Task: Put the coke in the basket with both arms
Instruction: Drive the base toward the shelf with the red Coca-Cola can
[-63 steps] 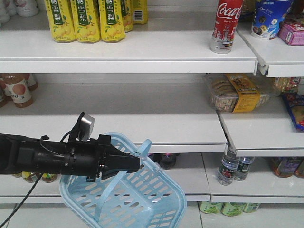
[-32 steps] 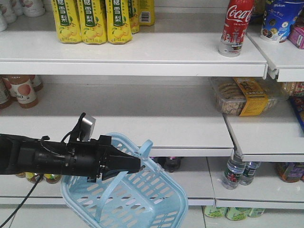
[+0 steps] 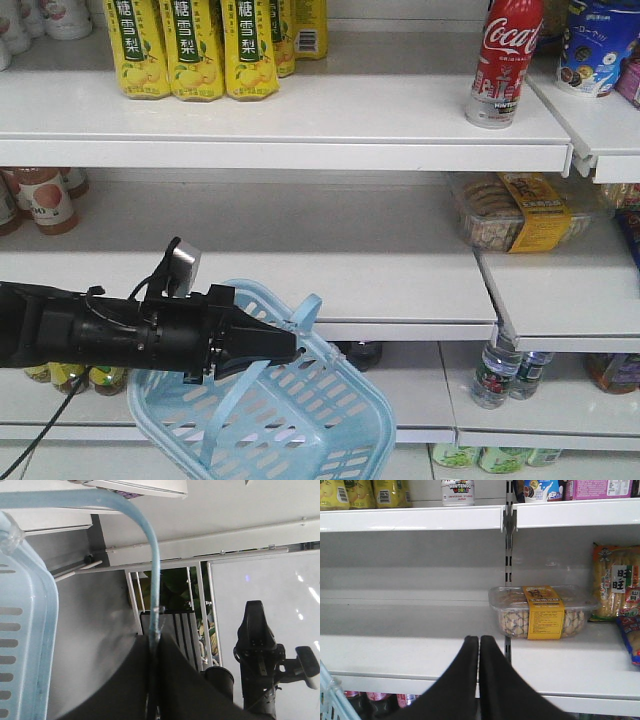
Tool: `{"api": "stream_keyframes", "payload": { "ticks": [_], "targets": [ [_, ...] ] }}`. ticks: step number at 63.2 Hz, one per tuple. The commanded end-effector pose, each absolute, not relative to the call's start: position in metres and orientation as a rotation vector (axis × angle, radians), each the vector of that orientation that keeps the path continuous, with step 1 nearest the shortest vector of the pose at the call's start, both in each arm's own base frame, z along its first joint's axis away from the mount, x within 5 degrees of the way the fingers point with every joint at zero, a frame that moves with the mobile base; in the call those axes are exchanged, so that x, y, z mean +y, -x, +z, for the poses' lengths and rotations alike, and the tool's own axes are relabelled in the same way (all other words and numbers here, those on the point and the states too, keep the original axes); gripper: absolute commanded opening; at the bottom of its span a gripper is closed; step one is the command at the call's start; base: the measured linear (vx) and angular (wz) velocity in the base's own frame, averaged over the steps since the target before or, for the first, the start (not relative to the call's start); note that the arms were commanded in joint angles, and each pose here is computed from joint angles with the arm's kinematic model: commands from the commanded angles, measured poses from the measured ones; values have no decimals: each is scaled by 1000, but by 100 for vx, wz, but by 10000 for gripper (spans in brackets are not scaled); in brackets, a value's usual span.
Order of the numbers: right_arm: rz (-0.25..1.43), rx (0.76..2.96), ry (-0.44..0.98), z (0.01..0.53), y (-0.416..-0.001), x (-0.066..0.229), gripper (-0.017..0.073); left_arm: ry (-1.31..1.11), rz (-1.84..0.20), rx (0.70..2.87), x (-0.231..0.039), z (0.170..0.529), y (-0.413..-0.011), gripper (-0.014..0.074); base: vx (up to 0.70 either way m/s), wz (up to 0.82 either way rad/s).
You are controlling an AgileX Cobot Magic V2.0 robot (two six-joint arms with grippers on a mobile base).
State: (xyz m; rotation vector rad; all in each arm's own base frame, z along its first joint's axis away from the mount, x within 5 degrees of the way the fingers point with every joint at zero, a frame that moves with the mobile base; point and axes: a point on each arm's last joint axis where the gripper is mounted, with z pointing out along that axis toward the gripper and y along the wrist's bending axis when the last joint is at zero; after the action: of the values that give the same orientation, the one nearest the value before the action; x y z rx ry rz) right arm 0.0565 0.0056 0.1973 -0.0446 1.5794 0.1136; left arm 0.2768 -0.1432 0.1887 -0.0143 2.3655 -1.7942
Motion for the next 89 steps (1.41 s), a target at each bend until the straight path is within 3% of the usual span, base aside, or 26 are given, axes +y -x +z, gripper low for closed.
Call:
{"api": "stream_keyframes", "payload": {
  "ticks": [1,89],
  "targets": [
    [111,1495,50,201,-55,6,-10,0,-1932,2184,-145,219,-277,-6,3,0],
    [111,1495,50,201,-55,6,-10,0,-1932,2184,-145,219,-277,-6,4,-2]
  ]
}}
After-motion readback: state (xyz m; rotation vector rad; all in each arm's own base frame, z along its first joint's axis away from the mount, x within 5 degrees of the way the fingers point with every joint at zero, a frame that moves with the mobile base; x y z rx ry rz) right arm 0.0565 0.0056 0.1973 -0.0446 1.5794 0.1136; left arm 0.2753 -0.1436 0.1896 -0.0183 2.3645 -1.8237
